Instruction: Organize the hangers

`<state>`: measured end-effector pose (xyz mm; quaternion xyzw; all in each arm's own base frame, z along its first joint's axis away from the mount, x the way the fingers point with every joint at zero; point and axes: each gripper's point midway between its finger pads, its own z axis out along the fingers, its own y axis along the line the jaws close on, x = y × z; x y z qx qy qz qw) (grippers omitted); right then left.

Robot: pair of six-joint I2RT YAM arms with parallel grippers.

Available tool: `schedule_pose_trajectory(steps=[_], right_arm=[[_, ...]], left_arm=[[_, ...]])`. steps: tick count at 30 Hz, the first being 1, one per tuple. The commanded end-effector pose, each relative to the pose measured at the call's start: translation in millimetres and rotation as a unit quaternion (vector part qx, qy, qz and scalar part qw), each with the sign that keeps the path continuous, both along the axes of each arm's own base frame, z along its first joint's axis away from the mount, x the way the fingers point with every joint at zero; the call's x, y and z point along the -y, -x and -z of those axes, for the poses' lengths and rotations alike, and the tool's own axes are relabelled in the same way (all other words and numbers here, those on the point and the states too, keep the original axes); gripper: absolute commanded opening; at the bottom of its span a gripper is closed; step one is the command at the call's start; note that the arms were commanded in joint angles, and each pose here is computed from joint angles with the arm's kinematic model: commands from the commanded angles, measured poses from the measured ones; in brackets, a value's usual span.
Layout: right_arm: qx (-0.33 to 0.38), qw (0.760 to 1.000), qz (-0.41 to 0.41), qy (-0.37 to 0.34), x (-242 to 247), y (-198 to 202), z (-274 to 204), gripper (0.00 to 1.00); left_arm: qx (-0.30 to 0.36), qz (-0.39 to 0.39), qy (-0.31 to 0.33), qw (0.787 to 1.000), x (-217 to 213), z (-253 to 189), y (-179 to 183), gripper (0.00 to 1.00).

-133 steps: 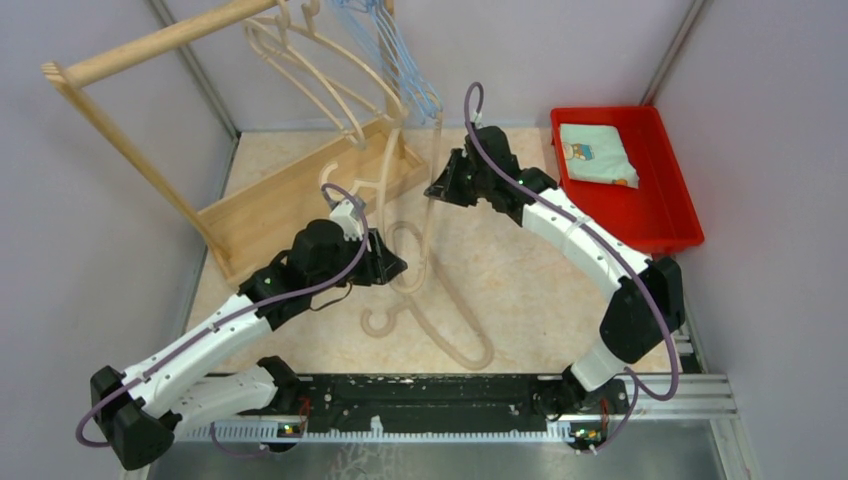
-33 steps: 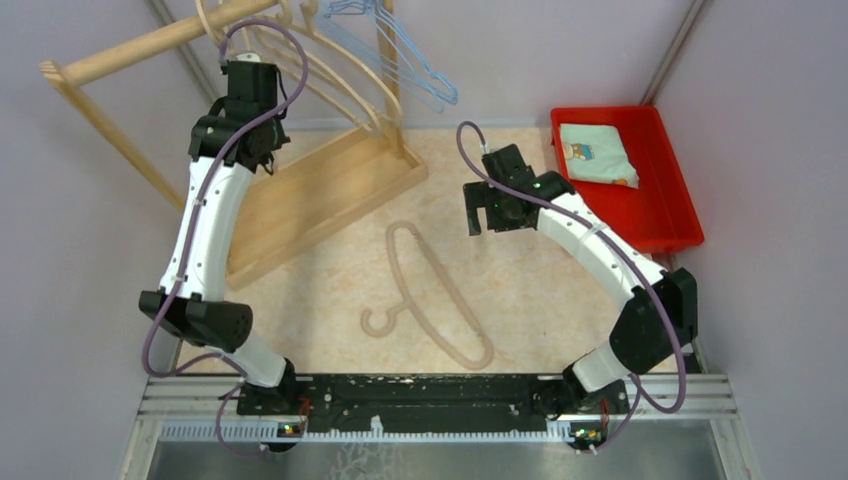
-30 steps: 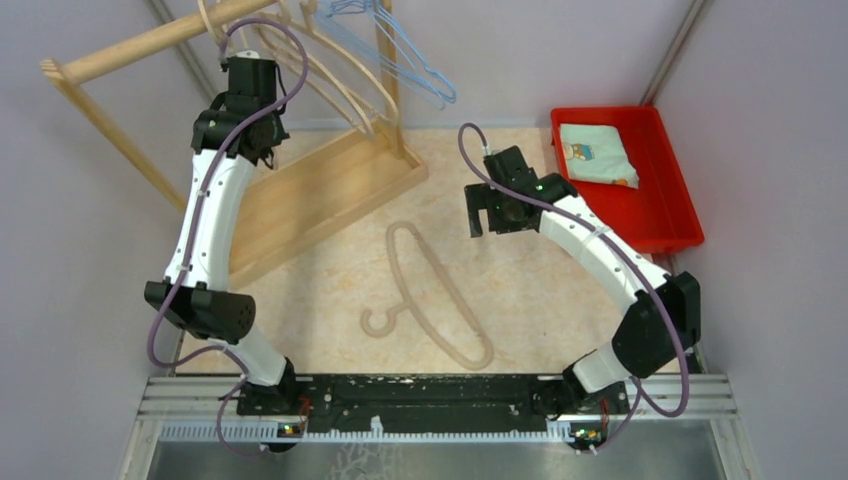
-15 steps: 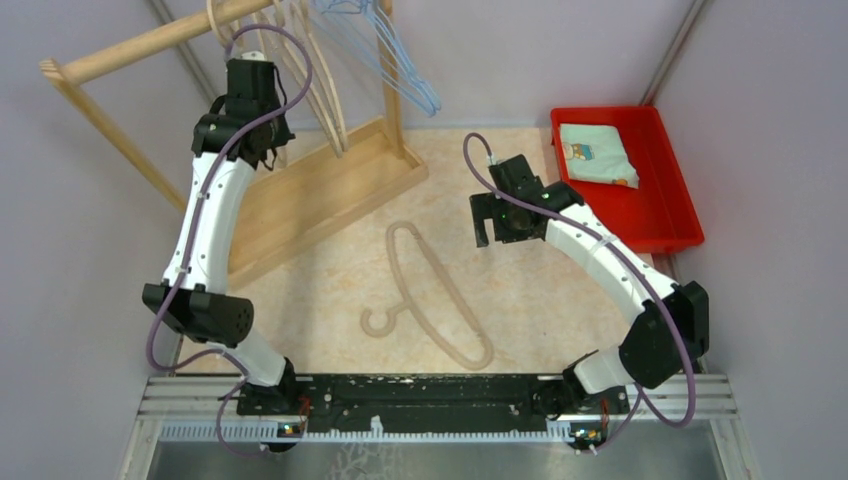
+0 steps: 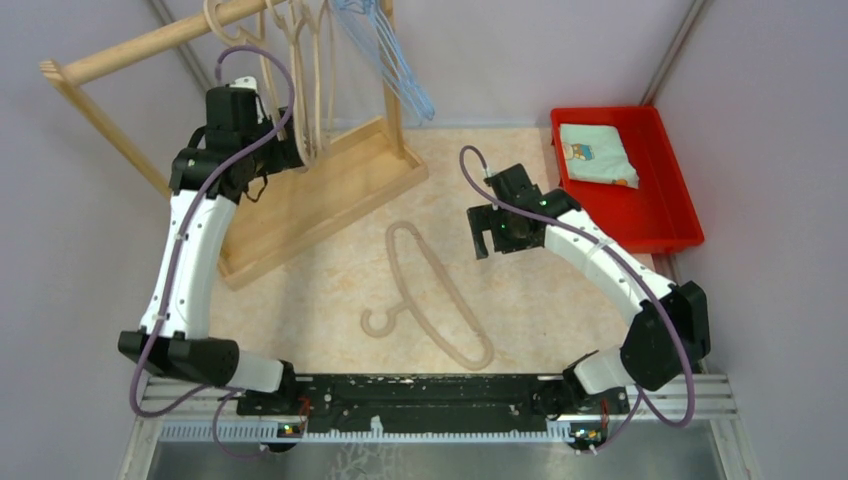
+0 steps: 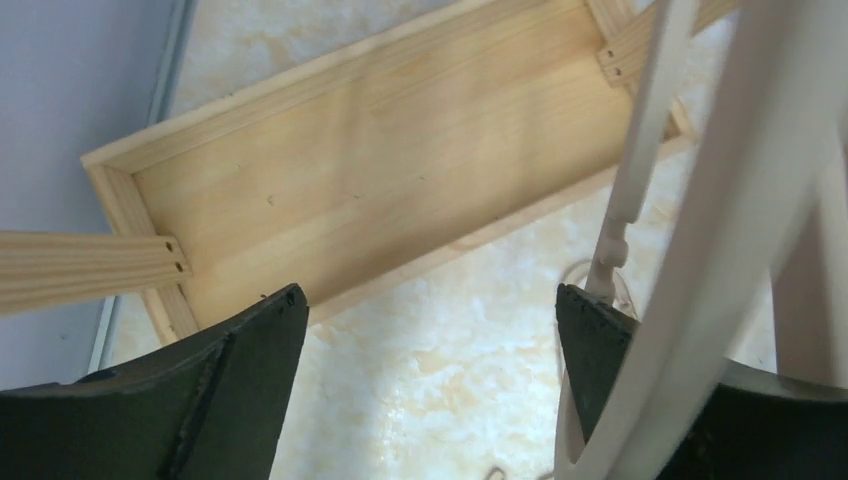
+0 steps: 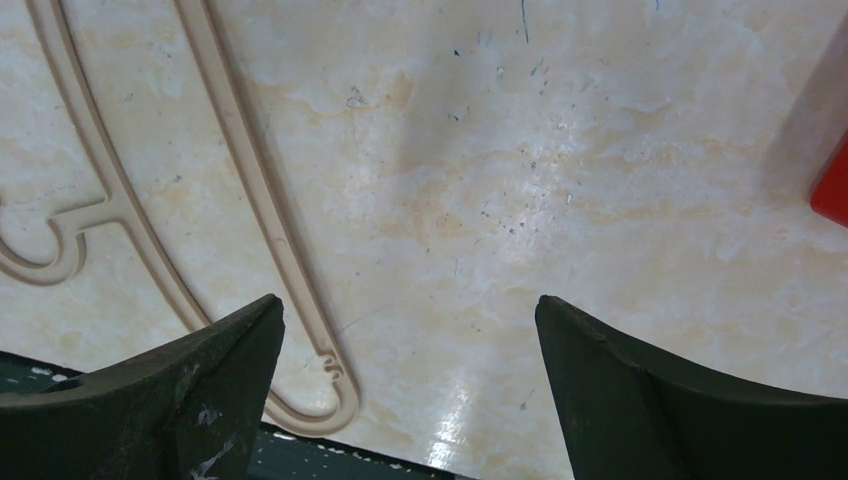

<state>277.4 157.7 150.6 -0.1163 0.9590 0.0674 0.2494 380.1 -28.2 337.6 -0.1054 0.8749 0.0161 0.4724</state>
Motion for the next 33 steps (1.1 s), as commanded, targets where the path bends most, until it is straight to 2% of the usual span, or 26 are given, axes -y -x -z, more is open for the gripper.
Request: schedule_pose_trajectory(steps=[1, 8, 16, 18, 24, 33], right_arm=[[0.017, 0.999, -0.031, -0.013, -8.5, 9.8, -6.2, 0.95], [0.015, 0.996, -0.085, -0.004, -39.4, 28.5, 7.8, 0.95], [0.004, 0.992, -0.128, -0.01, -72.5, 31.8, 17.0, 0.92], [-0.002, 0.991, -0.134, -0.006, -77.3, 32.3, 20.3, 0.92], [-0.008, 0.991, -0.135, -0.004, -79.3, 33.0, 23.6, 0.91], [0.004, 0.992, -0.127, 0.004, -72.2, 32.4, 15.3, 0.91]], left_arm=[[0.042, 0.048, 0.038, 0.997, 15.4, -23.2, 21.0, 1.0], [0.07, 0.084, 0.084, 0.99, 30.2, -25.4, 54.3, 1.0], [0.054, 0.071, 0.081, 0.993, 22.4, 1.3, 79.4, 1.0], [0.069, 0.059, 0.08, 0.993, 18.3, -0.6, 79.3, 1.0], [0.142, 0.041, 0.079, 0.986, 14.2, -32.5, 53.6, 1.0], [0.194, -0.001, 0.049, 0.98, 2.1, -55.9, 0.0, 1.0]])
